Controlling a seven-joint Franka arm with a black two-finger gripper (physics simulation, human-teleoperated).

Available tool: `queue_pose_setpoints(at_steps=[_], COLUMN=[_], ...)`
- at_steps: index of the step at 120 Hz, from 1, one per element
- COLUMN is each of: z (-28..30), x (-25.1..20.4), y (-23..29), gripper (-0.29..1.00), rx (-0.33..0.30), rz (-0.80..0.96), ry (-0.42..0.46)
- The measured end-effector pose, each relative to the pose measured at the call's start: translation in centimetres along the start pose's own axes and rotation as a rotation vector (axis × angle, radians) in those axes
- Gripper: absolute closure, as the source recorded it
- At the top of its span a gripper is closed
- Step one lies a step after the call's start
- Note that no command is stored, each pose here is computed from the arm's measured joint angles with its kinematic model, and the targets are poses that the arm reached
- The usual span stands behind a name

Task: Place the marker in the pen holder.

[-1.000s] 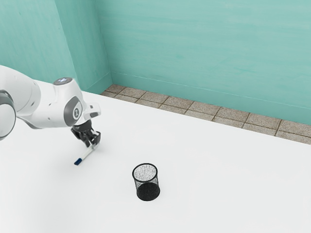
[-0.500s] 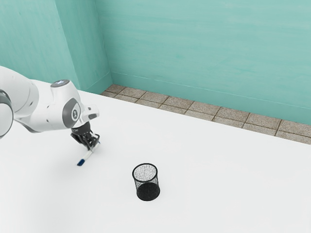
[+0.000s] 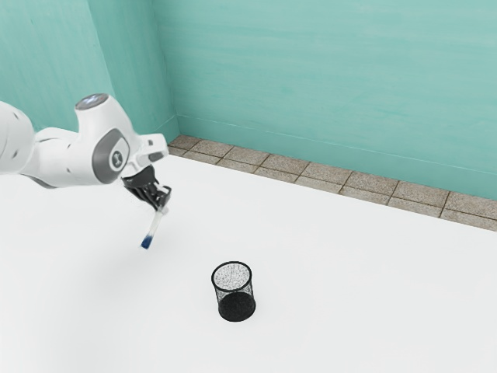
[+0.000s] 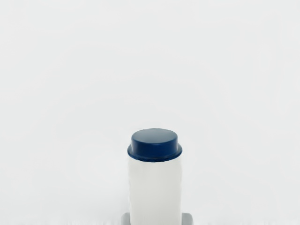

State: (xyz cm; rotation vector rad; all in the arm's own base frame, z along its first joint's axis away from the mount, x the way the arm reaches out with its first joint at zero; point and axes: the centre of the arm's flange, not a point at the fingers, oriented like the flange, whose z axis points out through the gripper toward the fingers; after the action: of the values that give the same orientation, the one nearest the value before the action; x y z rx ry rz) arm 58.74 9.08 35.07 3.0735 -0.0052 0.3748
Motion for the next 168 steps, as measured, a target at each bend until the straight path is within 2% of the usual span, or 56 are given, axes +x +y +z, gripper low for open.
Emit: queue_pose_setpoints(at_steps=[43,58,75,95,124,168], z=[-10.2,-11.0,-11.4,-10.9,-8.7,-6.0], x=[-3.3,-4.9,-6.3,-8.1,-8.2,-5.5], y=[14.2,20.1,24.3,27.3,29.2,27.5], gripper=[0.79,0.79,0.79,0.79,0.79,0.79], rx=[-0.068,-0.069,-0.068,-0.06,-0.047,-0.003], rz=[0.222,0.315,0.358,0.364,0.322,0.253], ry=[0.129,0.133,0.132,0.127,0.137,0.165])
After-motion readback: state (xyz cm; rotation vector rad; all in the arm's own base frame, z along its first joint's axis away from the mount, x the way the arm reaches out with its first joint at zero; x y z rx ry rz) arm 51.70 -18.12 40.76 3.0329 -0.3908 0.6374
